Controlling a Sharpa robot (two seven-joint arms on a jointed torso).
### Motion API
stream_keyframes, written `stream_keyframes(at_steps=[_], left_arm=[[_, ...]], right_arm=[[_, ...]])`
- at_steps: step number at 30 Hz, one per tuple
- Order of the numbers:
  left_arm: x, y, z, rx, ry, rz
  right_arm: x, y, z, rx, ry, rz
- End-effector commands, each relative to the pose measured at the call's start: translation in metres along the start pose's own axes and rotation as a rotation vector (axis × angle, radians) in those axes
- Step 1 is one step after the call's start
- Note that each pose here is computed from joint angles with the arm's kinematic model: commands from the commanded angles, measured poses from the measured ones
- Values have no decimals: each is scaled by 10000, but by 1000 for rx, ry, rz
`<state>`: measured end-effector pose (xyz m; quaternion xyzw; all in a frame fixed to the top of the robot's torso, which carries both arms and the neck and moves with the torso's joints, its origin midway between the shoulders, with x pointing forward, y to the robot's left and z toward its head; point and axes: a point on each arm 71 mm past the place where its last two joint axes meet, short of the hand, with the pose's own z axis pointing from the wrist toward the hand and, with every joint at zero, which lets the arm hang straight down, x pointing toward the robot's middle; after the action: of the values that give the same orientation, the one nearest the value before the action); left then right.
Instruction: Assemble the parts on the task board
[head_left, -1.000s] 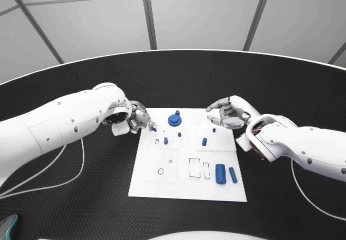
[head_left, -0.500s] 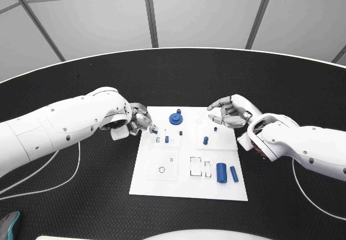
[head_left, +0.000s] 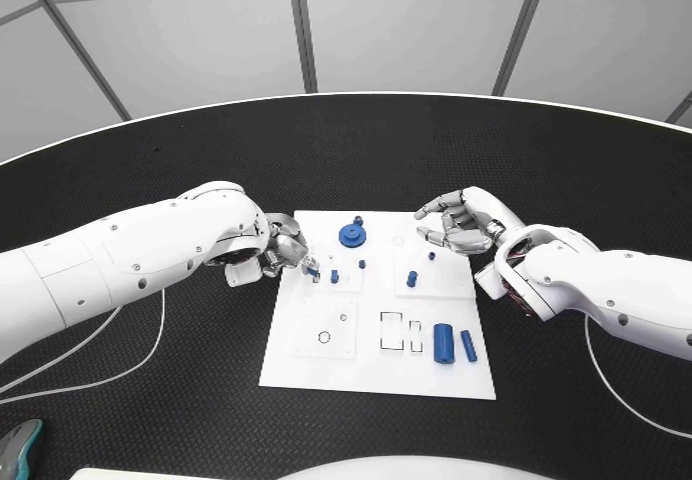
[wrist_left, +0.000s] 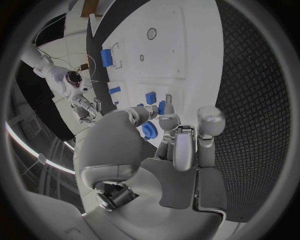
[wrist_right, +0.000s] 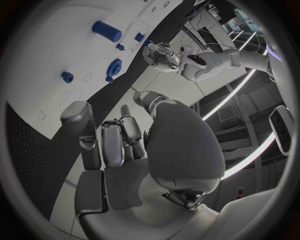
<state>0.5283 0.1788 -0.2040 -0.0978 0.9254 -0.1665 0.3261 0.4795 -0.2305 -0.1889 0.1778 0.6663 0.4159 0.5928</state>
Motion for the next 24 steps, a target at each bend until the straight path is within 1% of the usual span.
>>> stream_keyframes(at_steps=[1,9,18,24], left_arm=[[15,-1,10,-2,2,8],[37,-7,28,-3,-3,34],[24,12,46,-12,-15,37],[29,5,53,-13,-11,42]], right_arm=[[1,0,1,0,1,0],[7,2,5,-2,4,0],[16,6,10,-4,6,1],[18,6,10,-4,6,1]])
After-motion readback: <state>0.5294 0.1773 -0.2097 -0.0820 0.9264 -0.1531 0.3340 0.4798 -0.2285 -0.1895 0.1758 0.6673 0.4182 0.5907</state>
